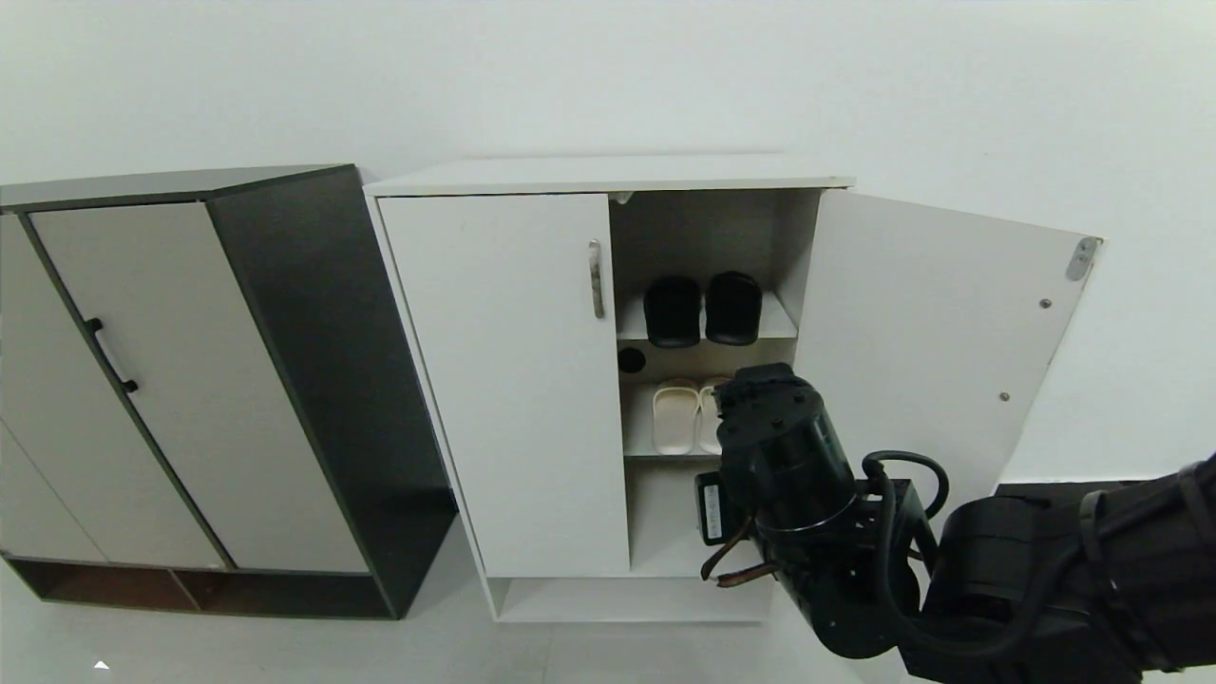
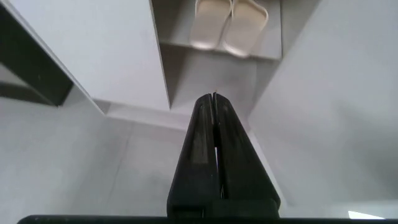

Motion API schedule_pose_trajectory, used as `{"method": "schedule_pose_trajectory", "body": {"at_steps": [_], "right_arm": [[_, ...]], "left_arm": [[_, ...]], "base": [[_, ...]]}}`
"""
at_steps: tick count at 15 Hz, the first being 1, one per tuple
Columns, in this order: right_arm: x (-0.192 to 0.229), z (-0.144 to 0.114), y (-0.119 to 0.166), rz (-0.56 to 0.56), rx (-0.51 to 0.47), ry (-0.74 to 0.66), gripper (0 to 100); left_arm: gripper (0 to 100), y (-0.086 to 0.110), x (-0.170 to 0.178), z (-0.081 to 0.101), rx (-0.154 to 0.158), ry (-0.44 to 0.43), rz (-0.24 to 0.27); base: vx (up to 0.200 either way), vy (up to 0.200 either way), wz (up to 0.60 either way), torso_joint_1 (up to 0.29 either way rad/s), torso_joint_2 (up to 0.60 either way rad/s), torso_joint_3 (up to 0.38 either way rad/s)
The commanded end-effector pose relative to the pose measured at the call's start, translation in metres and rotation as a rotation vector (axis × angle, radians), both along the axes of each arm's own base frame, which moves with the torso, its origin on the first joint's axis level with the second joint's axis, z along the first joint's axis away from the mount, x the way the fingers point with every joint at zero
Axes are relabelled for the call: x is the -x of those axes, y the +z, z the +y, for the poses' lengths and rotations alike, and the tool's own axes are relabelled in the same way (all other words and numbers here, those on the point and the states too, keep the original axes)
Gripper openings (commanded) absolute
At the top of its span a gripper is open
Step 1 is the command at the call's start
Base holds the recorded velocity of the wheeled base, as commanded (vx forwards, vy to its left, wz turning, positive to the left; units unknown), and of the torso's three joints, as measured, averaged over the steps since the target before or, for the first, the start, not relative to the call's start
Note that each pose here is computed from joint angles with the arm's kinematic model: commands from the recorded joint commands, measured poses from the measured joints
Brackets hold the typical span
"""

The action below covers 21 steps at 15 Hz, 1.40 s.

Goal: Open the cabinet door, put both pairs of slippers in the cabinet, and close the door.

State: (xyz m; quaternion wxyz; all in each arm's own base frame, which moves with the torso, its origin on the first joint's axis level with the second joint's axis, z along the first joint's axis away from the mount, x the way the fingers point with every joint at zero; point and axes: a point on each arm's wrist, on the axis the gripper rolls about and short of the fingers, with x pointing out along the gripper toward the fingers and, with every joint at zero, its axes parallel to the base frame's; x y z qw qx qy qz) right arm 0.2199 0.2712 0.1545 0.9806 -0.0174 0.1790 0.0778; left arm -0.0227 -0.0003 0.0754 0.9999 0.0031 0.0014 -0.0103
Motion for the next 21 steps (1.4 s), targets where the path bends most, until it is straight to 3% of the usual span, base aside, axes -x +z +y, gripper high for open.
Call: {"method": "schedule_pose_trajectory", "body": {"at_steps": [1, 17, 21], "right_arm": [[0.0037, -0.0062, 0.0012, -0.004, 0.027, 0.006, 0], [0.0038, -0.0063, 0.0000, -0.023, 0.017, 0.013, 0], [0.0038, -0.0063, 0.0000, -0.023, 0.017, 0.013, 0]], "left_arm": [[0, -0.0002, -0.0001, 0.0000, 0.000, 0.001, 0.002], [0, -0.0002, -0.0001, 0.0000, 0.002, 0.001, 0.002], [0, -0.0002, -0.0001, 0.0000, 0.002, 0.002, 0.002]], "base": [[0.000, 0.000, 0.00, 0.000, 0.00, 0.000], [0.000, 0.000, 0.00, 0.000, 0.00, -0.004], [0.000, 0.000, 0.00, 0.046, -0.34, -0.295]]}}
